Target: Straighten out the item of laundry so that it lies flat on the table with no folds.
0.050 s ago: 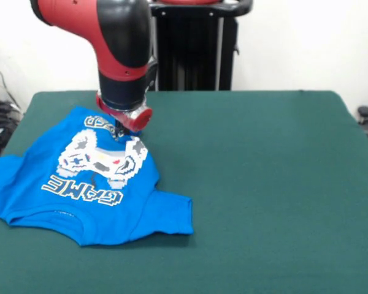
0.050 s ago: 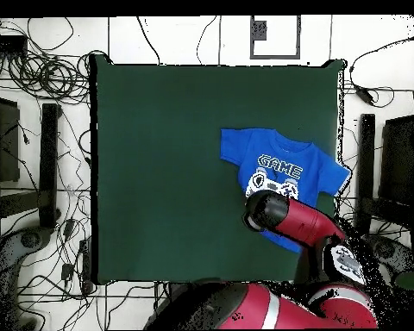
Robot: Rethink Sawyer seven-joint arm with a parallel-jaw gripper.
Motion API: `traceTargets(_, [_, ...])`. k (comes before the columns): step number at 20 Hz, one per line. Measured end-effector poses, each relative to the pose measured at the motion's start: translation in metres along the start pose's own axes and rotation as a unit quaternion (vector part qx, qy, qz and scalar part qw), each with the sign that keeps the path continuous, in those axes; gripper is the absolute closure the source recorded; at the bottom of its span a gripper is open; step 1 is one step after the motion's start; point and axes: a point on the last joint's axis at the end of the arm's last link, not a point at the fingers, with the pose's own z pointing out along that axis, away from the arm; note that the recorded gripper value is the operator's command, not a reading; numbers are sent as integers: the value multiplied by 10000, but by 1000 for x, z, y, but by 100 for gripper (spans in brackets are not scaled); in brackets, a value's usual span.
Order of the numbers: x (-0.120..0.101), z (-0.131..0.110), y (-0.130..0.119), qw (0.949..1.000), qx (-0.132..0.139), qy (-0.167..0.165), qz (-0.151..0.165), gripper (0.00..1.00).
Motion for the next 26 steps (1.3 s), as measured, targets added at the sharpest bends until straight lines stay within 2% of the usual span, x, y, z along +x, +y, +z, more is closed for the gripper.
traceTargets(5, [-1,2,-2,9995,-88,294,89,100])
traceTargets(12, [-1,1,-7,9955,-197,905,208,100])
traceTargets(18, [-1,-5,-5,9930,-198,1145,195,100])
traceTargets(26, [-12,-18,-5,9911,-207,1296,203,100])
